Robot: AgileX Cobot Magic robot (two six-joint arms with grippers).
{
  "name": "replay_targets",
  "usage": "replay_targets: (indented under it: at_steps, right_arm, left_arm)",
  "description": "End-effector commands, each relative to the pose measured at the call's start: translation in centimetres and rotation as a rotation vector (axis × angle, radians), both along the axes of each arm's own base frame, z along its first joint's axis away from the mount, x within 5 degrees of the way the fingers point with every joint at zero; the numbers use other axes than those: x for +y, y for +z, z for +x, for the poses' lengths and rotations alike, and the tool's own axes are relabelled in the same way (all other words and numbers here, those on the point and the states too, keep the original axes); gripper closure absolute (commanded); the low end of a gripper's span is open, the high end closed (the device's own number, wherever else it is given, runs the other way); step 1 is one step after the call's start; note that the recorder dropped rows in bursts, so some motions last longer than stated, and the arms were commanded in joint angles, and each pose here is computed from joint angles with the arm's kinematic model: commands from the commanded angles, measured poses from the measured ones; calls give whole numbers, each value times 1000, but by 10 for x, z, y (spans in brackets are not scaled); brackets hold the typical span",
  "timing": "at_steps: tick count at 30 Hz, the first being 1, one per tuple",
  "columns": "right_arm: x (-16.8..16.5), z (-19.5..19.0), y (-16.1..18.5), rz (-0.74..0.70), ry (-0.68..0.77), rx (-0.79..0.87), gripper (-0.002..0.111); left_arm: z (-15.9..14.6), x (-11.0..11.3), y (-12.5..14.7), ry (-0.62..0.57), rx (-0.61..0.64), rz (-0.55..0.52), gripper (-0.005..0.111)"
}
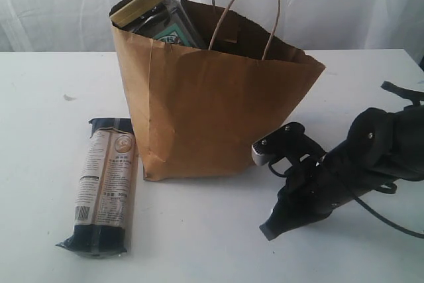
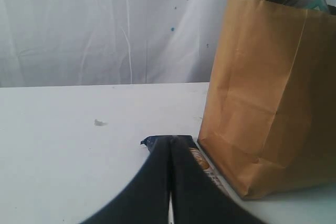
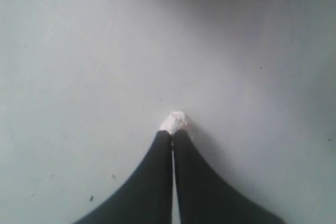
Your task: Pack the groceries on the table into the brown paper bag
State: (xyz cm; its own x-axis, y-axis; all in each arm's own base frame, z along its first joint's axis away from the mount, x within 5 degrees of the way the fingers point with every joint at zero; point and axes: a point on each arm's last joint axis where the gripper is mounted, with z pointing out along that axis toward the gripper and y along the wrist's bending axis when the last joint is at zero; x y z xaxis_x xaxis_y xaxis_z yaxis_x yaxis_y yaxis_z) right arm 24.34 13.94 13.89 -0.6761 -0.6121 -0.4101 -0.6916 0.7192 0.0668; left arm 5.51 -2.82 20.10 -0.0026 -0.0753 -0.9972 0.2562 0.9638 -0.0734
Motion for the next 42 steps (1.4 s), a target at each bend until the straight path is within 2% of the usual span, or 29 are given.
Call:
replay_targets:
  at_steps: [1, 8, 14, 16, 20, 23, 35, 38, 41, 42]
  right_arm:
    - [3, -5, 16, 28, 47, 50, 108]
    - [1, -13, 48, 90, 24, 11, 108]
    - [2, -13, 45, 87, 23, 25, 106]
    - [2, -12, 39, 76, 24, 50, 99]
    - [4, -8, 24, 52, 18, 83, 77]
    - [4, -3, 18, 43, 2, 58, 70]
    - [5, 2, -5, 10, -7, 116, 72]
    - [8, 2, 1, 20, 10, 143, 86]
    - [13, 0, 12, 56, 27, 210, 108]
    - [16, -2, 17, 81, 29, 244, 108]
  left_arm:
    - [0, 0, -1, -5, 2, 9, 107]
    - [0, 0, -1, -5, 2, 9, 107]
    - [0, 0, -1, -5, 2, 9, 107]
    - [0, 0, -1, -5, 2, 9, 107]
    - [0, 0, -1, -5, 2, 9, 107]
    - [0, 0, -1, -5, 2, 9, 107]
    - [0, 0, -1, -5, 2, 9, 107]
    - [0, 0, -1, -5, 2, 9, 107]
    - [0, 0, -1, -5, 2, 9, 107]
    - [0, 0, -1, -5, 2, 9, 107]
